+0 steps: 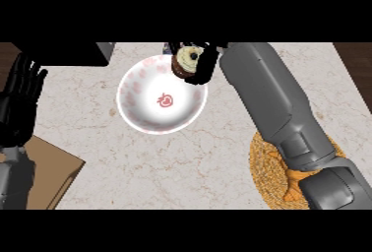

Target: Pick the cupcake from the placemat and place it in the bowl

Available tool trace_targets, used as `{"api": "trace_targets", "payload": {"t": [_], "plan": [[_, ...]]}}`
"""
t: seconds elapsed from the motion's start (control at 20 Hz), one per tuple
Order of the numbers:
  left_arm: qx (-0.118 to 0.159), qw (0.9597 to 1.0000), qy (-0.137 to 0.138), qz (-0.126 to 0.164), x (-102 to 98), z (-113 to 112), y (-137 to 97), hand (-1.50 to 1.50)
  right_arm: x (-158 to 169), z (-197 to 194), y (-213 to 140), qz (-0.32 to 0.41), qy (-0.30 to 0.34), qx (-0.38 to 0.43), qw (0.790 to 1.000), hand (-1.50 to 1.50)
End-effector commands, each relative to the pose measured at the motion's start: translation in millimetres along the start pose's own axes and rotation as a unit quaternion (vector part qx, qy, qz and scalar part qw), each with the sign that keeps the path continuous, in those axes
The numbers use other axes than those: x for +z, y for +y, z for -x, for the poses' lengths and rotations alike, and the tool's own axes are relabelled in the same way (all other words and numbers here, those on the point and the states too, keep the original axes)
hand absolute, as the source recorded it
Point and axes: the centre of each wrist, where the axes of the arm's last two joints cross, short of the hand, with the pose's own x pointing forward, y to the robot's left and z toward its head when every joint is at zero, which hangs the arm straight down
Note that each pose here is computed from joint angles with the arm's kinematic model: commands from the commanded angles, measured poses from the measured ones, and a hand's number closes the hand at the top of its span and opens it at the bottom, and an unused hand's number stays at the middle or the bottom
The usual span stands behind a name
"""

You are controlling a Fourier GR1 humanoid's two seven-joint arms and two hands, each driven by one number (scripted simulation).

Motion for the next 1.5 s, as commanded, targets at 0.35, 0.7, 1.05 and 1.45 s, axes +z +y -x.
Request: {"api": "trace_targets", "payload": {"t": [0.35,0.7,1.05,1.45], "plan": [[0.006,0.9997,-0.011,0.021,-13,0,-10,0.0,-6,37,79,0.023,0.127,0.004,0.992,-1.5],[0.008,0.9995,-0.009,0.029,-9,6,3,0.0,3,55,93,0.058,0.09,-0.159,0.981,-1.5],[0.005,0.9997,-0.016,0.02,-11,2,-16,0.0,8,64,91,0.216,0.063,-0.215,0.95,-1.5],[0.0,0.9996,-0.016,0.024,-14,2,-6,0.0,60,114,27,0.307,0.097,-0.278,0.905,-1.5]]}}
